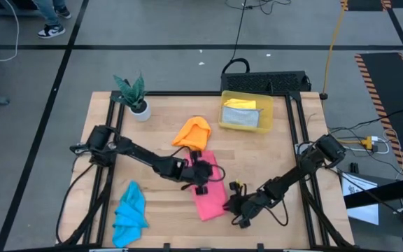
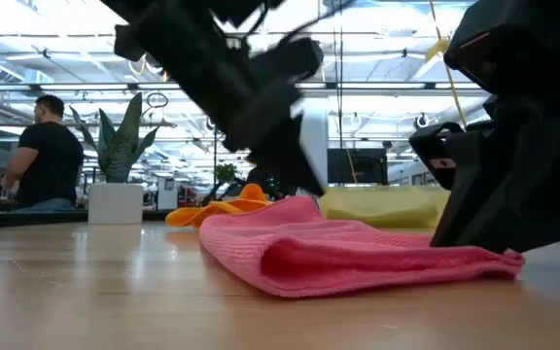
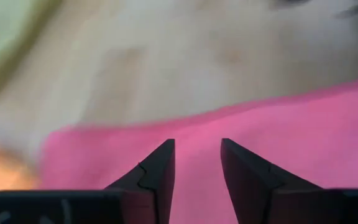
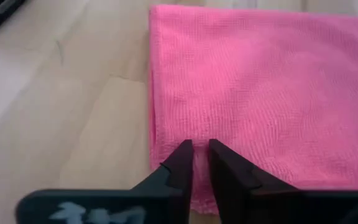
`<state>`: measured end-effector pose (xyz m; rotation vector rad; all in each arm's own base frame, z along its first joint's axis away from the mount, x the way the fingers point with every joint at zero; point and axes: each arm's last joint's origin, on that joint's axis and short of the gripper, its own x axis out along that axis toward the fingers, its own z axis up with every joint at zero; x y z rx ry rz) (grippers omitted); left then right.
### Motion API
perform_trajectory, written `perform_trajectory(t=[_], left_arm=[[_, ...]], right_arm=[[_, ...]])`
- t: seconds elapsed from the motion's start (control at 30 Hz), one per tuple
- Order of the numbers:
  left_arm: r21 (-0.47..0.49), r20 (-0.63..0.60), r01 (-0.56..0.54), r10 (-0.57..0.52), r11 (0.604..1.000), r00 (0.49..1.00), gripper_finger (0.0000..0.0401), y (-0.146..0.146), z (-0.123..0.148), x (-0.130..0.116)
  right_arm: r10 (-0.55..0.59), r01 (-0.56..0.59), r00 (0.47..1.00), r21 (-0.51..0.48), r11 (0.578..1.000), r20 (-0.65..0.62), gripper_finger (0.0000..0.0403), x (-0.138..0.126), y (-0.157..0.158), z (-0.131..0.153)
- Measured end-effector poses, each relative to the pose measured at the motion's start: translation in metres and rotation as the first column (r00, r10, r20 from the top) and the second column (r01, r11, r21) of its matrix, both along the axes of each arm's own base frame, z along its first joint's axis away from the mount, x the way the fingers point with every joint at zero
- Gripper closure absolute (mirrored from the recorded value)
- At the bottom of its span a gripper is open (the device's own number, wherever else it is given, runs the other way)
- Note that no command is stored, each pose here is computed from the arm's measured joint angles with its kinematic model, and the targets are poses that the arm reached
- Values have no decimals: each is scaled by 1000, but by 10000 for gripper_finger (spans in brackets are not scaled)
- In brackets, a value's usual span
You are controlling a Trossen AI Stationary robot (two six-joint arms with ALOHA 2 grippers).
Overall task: Fold microfiber towels
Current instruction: Fold the pink kitchen towel
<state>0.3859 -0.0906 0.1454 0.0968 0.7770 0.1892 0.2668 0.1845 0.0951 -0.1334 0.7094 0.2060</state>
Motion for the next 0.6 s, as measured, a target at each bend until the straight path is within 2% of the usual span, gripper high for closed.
perform_trajectory(t=[0.13,0.3,0.47,0.6], left_arm=[[36,-74,-142,145,989,987,270,25,-23,-6],[42,-72,-295,297,955,952,270,53,-38,-16],[14,-51,-286,286,958,957,270,57,-39,-15],[-36,10,-187,188,982,982,270,47,-34,-7]], right_arm=[[25,-22,999,68,997,-40,383,-1,2,-2],[44,-37,998,113,993,-53,399,-5,9,-1],[84,-71,994,159,985,-74,402,-9,15,-1],[132,-122,990,162,979,-57,402,-12,18,6]])
